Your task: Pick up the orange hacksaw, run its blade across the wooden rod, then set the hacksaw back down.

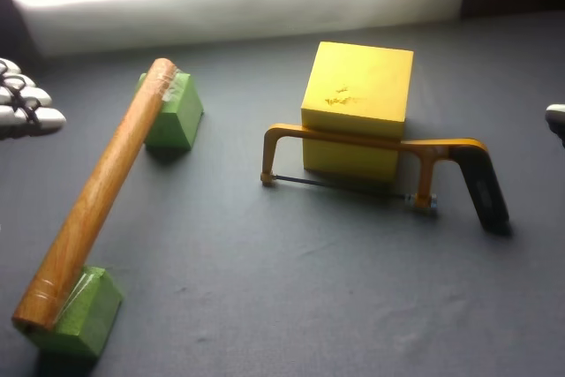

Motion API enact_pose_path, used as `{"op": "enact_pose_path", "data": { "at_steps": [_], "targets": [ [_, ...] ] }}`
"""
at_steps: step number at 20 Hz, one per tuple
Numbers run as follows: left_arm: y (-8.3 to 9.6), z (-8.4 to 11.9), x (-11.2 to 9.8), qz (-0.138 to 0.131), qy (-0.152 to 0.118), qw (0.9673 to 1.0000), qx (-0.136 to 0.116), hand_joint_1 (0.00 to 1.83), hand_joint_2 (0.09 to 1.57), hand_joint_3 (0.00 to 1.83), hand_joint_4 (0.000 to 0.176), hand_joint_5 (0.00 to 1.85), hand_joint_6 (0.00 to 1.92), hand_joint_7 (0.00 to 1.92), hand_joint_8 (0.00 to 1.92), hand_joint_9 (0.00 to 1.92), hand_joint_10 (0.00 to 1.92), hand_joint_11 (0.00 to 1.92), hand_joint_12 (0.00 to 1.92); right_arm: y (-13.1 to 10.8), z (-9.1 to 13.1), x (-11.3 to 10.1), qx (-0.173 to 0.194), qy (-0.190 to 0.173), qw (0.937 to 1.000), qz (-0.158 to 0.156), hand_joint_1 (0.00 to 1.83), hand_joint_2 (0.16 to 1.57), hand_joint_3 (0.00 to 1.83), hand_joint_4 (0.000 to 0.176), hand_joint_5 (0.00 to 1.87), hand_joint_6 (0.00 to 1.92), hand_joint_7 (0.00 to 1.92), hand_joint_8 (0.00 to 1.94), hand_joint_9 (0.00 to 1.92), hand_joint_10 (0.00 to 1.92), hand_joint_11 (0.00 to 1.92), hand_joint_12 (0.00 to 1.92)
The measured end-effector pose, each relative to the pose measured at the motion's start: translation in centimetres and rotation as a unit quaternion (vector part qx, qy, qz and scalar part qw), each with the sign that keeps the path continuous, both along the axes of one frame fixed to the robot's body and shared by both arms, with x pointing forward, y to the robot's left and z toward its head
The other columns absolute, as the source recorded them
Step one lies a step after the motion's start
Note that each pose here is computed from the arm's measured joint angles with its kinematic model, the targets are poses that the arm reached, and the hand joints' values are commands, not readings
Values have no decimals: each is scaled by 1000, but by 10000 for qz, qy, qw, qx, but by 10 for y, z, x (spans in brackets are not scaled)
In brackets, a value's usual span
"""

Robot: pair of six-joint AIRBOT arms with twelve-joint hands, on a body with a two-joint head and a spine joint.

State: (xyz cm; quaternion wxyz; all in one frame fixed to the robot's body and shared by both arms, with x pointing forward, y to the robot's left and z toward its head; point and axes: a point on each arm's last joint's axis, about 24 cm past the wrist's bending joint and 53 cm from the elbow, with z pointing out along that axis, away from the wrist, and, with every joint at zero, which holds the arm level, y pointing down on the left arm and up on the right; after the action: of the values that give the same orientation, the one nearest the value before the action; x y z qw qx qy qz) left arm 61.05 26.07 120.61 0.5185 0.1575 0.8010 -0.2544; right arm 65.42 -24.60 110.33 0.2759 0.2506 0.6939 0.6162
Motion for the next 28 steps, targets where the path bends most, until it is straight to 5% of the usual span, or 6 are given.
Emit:
{"op": "enact_pose_path", "data": {
  "at_steps": [3,6,14,17,23,28],
  "targets": [
    [8,-2,3,386,88,9992,-50,12,1227,2,0,43,0,72,0,52,1,0,144,4,6,7,34,-143,9999,-70,972,1232,0,0,52,5,8,1,39,5,0,264],
    [20,-2,9,979,222,9947,-244,17,1231,2,0,55,5,79,4,55,4,0,140,14,5,8,-10,-227,9997,14,934,1235,0,0,27,0,10,0,39,1,0,200],
    [27,5,9,1273,152,9911,-347,20,1229,0,0,63,8,86,8,59,7,21,56,38,2,16,158,-189,9997,24,896,1274,4,0,35,1,23,0,55,1,0,282],
    [27,8,6,1176,140,9922,-392,15,1229,1,0,67,0,85,0,62,0,11,85,47,8,23,216,-257,9994,-16,911,1253,0,0,27,0,15,0,48,0,0,266],
    [23,3,-15,375,184,9991,4,10,1231,0,0,57,0,81,1,59,2,0,128,64,-3,27,314,-57,9995,-27,945,1251,1,0,54,5,24,5,51,4,0,281],
    [18,-11,-34,-94,474,9985,265,1,1238,2,0,56,1,75,1,54,1,0,123,64,-1,31,403,20,9991,-105,920,1232,0,0,49,1,39,2,74,3,0,378]
  ]
}}
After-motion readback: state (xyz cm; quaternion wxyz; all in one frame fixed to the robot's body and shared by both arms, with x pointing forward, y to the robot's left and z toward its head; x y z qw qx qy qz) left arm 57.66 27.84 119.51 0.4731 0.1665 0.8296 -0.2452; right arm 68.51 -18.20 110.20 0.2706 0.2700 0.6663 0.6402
